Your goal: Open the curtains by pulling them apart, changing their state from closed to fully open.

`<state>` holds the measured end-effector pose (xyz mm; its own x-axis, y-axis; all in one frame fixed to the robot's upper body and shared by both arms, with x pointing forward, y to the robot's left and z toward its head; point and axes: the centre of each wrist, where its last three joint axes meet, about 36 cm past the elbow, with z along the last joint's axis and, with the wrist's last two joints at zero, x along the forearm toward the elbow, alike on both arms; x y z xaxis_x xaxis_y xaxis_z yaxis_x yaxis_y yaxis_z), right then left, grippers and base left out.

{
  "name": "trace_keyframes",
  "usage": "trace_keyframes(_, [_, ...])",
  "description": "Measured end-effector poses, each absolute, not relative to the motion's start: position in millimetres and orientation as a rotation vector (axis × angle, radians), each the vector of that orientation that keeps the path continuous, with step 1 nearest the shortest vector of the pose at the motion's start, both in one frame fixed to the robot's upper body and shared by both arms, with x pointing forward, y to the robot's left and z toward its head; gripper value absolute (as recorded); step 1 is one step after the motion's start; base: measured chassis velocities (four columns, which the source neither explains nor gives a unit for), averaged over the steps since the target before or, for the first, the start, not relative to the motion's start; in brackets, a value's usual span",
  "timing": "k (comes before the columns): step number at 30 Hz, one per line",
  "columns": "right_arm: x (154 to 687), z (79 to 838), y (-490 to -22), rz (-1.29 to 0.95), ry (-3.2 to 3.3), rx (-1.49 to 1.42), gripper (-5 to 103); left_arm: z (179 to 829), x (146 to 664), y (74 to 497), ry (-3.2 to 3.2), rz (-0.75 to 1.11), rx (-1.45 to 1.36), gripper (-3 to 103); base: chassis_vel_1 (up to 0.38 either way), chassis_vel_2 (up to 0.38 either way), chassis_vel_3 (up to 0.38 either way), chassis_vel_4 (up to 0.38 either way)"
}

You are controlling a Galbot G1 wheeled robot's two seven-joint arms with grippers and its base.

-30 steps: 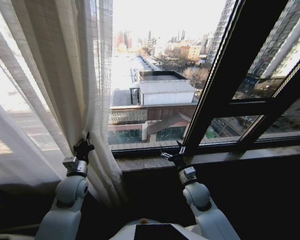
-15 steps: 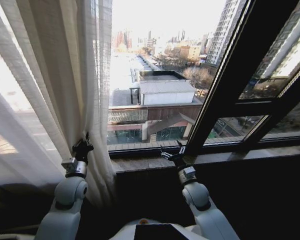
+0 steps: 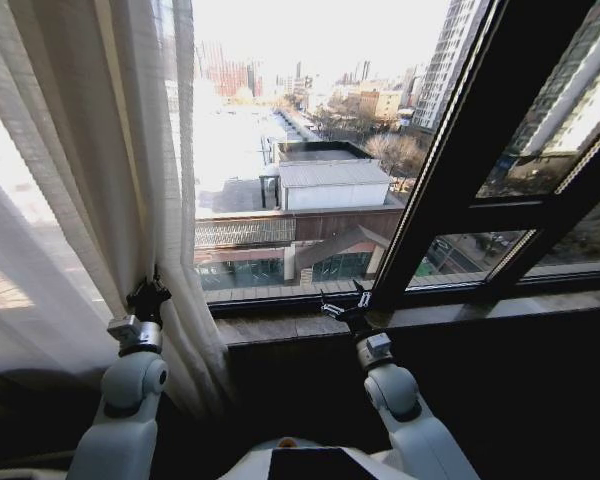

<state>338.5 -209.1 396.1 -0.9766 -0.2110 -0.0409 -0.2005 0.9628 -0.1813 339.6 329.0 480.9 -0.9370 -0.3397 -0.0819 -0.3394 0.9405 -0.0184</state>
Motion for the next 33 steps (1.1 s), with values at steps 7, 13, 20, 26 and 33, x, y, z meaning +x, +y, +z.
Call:
trace_keyframes(7, [346.2,389.2,-210.1,-0.28,3.064,-0.323,100,489.9,329.1,385.4,2.963,-0.015,-0.706,0,0.0,0.0,0.0,0.0])
trace_keyframes(13, [351.4,385.8,-212.8,-0.272,3.072,-0.324,100,495.3,323.3,412.3,2.94,-0.004,-0.78,0,0.0,0.0,0.0,0.0])
trace_keyframes(20, [359.4,379.7,-214.7,-0.275,3.082,-0.331,100,497.8,315.0,448.3,2.913,-0.005,-0.888,0,0.0,0.0,0.0,0.0])
trace_keyframes(26, [365.7,371.0,-211.6,-0.249,3.1,-0.37,100,497.7,307.5,479.8,2.889,-0.009,-0.99,0,0.0,0.0,0.0,0.0])
trace_keyframes(33, [372.3,365.0,-211.6,-0.226,3.115,-0.37,100,486.8,308.3,500.3,2.888,-0.022,-1.058,0,0.0,0.0,0.0,0.0])
